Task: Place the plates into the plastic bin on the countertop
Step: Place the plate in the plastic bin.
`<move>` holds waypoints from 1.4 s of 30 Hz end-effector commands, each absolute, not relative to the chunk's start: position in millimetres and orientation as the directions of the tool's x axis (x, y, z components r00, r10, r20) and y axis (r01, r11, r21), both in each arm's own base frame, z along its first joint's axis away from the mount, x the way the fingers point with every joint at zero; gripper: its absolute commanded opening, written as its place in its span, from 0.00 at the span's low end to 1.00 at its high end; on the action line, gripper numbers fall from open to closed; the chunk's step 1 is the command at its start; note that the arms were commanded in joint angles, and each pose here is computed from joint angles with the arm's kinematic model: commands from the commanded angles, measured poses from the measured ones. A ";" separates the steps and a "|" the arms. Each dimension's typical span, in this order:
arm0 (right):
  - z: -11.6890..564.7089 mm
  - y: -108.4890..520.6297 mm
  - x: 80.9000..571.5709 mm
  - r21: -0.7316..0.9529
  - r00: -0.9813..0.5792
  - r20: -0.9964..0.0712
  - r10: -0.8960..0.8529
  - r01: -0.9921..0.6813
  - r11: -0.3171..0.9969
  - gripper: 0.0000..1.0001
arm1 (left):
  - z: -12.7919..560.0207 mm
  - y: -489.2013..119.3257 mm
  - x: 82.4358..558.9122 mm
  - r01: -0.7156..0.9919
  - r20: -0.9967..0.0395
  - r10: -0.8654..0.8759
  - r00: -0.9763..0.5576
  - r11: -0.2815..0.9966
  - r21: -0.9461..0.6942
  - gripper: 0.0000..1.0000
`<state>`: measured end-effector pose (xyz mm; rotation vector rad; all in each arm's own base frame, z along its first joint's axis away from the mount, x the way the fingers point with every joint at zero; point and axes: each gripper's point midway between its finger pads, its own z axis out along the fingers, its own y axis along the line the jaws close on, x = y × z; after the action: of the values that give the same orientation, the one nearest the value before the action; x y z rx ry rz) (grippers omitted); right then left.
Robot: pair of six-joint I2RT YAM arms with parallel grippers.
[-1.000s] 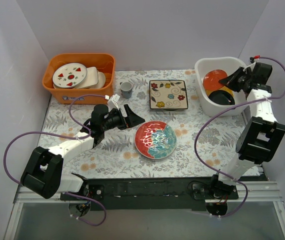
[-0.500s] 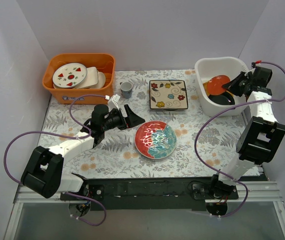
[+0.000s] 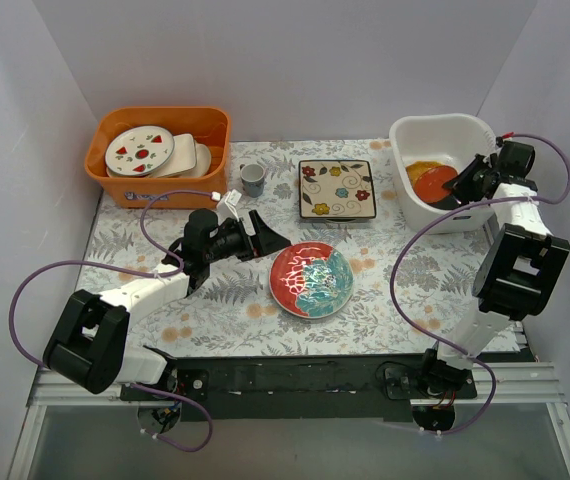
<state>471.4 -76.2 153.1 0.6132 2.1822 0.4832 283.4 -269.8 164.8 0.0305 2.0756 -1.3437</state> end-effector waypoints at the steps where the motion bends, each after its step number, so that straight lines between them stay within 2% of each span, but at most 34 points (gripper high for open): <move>1: 147.0 -79.4 470.6 0.508 -0.566 -0.606 0.559 0.266 0.819 0.13 | 167.5 -268.2 280.6 0.369 -0.540 -0.318 -0.779 0.464 -0.805 0.98; 7: 141.3 -78.4 468.5 0.502 -0.580 -0.595 0.556 0.272 0.821 0.14 | 166.0 -267.4 279.6 0.366 -0.539 -0.319 -0.780 0.466 -0.806 0.98; 11: 142.8 -76.9 468.0 0.505 -0.583 -0.596 0.552 0.262 0.822 0.19 | 163.4 -266.1 279.9 0.358 -0.537 -0.321 -0.780 0.475 -0.804 0.98; 14: 146.0 -71.0 467.2 0.519 -0.589 -0.594 0.548 0.239 0.821 0.27 | 164.9 -265.4 280.6 0.361 -0.543 -0.322 -0.775 0.480 -0.800 0.98; 15: 146.7 -69.2 467.1 0.521 -0.589 -0.595 0.547 0.235 0.821 0.35 | 165.0 -265.1 280.9 0.360 -0.544 -0.324 -0.774 0.481 -0.799 0.98; 18: 149.7 -65.5 465.8 0.521 -0.585 -0.605 0.540 0.222 0.824 0.47 | 165.7 -264.1 282.0 0.363 -0.552 -0.321 -0.770 0.492 -0.792 0.98; 21: 154.6 -61.6 463.9 0.529 -0.579 -0.614 0.536 0.201 0.824 0.54 | 163.8 -262.2 282.9 0.361 -0.560 -0.317 -0.766 0.509 -0.782 0.98; 29: 175.1 -50.1 463.9 0.565 -0.564 -0.632 0.532 0.135 0.814 0.64 | 148.8 -253.7 286.7 0.329 -0.571 -0.300 -0.764 0.580 -0.745 0.98; 30: 176.7 -48.6 463.7 0.563 -0.563 -0.636 0.528 0.129 0.816 0.71 | 145.6 -251.5 288.9 0.314 -0.570 -0.304 -0.763 0.597 -0.738 0.98; 32: 184.4 -47.6 463.6 0.559 -0.553 -0.649 0.523 0.119 0.820 0.76 | 139.4 -248.9 289.0 0.298 -0.567 -0.296 -0.769 0.618 -0.728 0.98; 42: 220.6 -36.2 455.1 0.559 -0.507 -0.699 0.505 0.054 0.828 0.81 | 115.1 -248.5 284.4 0.252 -0.518 -0.277 -0.809 0.634 -0.731 0.96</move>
<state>457.0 -46.0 184.7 0.4912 2.1319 0.5765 280.3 -248.3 114.2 -0.0313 2.2494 -1.1377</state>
